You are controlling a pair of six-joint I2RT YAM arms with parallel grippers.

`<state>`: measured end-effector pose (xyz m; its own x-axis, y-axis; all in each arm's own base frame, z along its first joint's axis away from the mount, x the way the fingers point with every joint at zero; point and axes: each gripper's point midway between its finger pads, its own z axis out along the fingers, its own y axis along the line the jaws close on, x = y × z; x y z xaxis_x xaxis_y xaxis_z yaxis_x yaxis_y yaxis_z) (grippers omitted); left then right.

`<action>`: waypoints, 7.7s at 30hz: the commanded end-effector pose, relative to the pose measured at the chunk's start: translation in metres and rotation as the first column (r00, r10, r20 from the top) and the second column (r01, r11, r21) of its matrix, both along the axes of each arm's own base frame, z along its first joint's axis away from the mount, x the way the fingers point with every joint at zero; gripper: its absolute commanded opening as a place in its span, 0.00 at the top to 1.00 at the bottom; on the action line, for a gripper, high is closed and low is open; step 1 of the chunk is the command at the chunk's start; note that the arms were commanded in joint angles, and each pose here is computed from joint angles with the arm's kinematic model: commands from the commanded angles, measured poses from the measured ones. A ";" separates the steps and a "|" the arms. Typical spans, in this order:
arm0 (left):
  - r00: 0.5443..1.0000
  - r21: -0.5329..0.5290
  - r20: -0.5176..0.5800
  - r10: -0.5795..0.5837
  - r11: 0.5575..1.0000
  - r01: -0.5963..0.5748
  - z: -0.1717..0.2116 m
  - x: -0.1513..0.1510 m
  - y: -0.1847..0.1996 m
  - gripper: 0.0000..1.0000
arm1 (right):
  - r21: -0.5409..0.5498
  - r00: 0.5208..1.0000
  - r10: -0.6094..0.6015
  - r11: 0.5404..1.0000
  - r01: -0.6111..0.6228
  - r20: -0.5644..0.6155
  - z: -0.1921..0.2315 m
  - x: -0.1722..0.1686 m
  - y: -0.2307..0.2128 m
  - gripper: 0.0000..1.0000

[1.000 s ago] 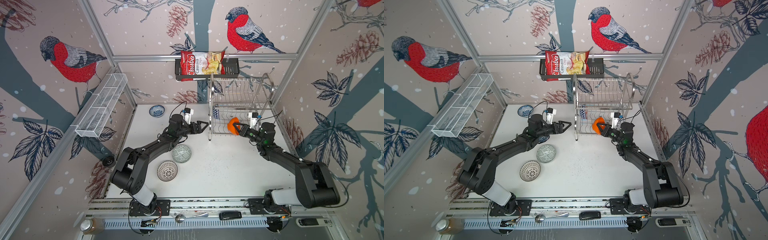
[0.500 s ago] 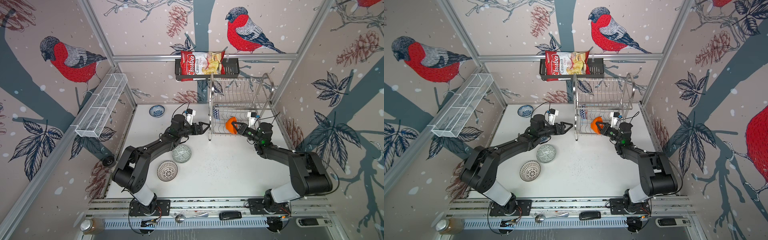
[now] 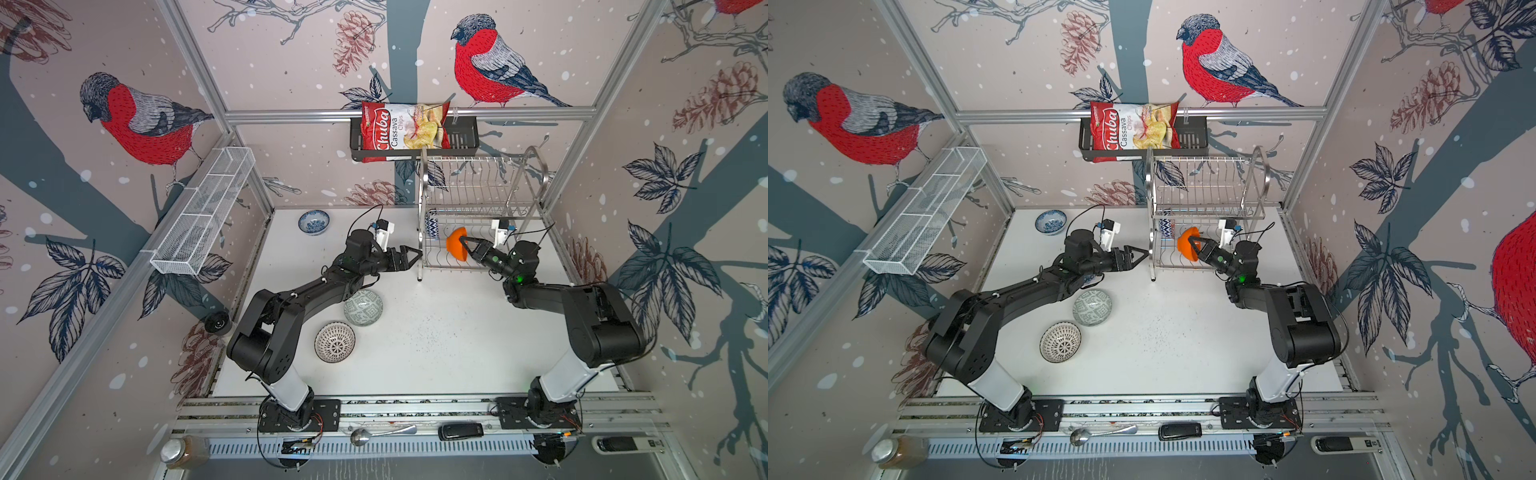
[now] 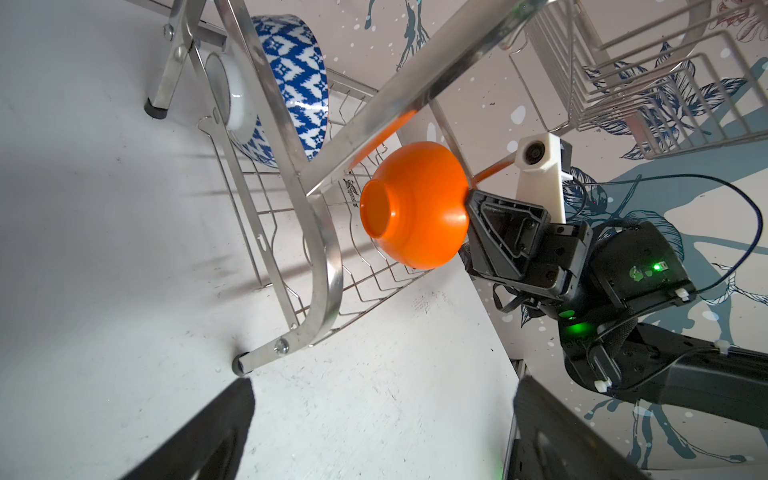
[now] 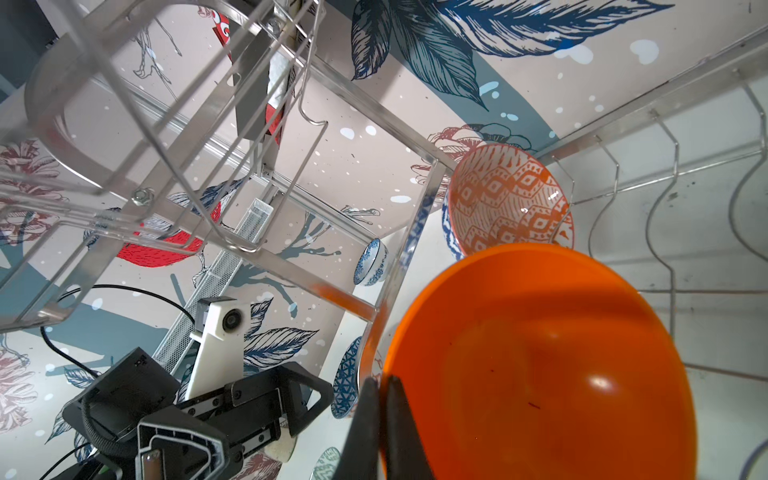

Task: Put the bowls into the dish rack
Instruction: 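Carry the orange bowl into the rack's lower tier with the right gripper, then lower the orange bowl upright between the rack wires beside the other bowls, then open the right gripper to release the orange bowl in the rack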

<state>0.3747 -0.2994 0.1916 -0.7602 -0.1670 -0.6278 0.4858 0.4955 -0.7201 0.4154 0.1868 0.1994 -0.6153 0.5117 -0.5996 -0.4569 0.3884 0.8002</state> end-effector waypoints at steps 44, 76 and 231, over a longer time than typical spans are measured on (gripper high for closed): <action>1.000 0.008 0.008 -0.003 1.000 0.003 -0.002 0.005 -0.004 0.02 | 0.186 0.997 -0.012 0.983 -0.002 0.077 0.005 0.072 0.017 1.00; 0.999 0.024 0.035 0.026 0.999 -0.027 0.000 0.009 0.001 0.02 | 0.233 0.997 0.058 0.970 -0.068 0.052 -0.015 0.104 0.030 1.00; 0.998 0.042 0.061 0.027 0.999 -0.030 0.007 0.008 0.003 0.02 | 0.131 0.997 0.010 0.991 0.001 -0.082 -0.059 0.109 0.045 0.70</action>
